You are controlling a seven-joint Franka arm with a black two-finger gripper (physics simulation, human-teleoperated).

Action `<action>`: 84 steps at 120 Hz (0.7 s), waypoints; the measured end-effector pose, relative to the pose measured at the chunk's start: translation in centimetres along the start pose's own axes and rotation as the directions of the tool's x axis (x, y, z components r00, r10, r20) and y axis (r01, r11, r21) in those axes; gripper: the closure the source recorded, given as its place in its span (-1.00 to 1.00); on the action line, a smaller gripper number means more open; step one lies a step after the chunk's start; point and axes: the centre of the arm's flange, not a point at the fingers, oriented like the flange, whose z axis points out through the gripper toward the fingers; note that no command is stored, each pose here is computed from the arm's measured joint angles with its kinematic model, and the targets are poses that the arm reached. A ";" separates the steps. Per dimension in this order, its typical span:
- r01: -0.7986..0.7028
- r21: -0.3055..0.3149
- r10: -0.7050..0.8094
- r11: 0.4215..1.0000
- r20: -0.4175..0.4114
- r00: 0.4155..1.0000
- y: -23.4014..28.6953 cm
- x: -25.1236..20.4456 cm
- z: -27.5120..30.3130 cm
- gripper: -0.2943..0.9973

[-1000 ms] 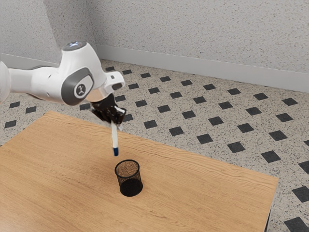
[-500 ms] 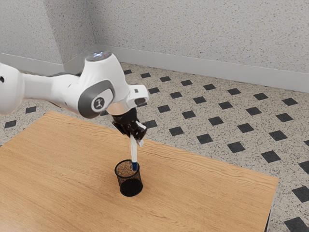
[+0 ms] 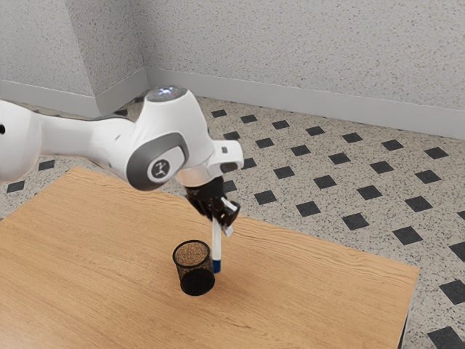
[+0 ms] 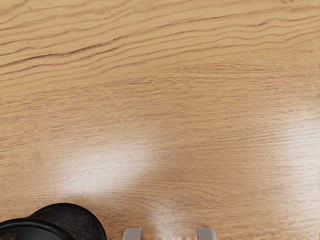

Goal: Put the marker into the pen holder.

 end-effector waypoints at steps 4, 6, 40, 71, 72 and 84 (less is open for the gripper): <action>-0.003 0.000 0.003 1.000 0.000 1.000 0.2 0.0 0.0 0.57; -0.005 0.000 0.005 1.000 0.001 1.000 0.3 0.0 0.0 0.57; 0.021 0.005 -0.021 1.000 -0.001 1.000 -1.5 0.1 -0.3 0.57; 0.155 0.022 -0.155 0.988 -0.005 0.988 -9.5 0.6 -0.8 0.26; 0.160 0.022 -0.159 0.987 -0.005 0.987 -9.7 0.6 -0.8 0.23; 0.211 0.028 -0.210 0.977 -0.008 0.978 -13.2 0.4 -1.1 -0.06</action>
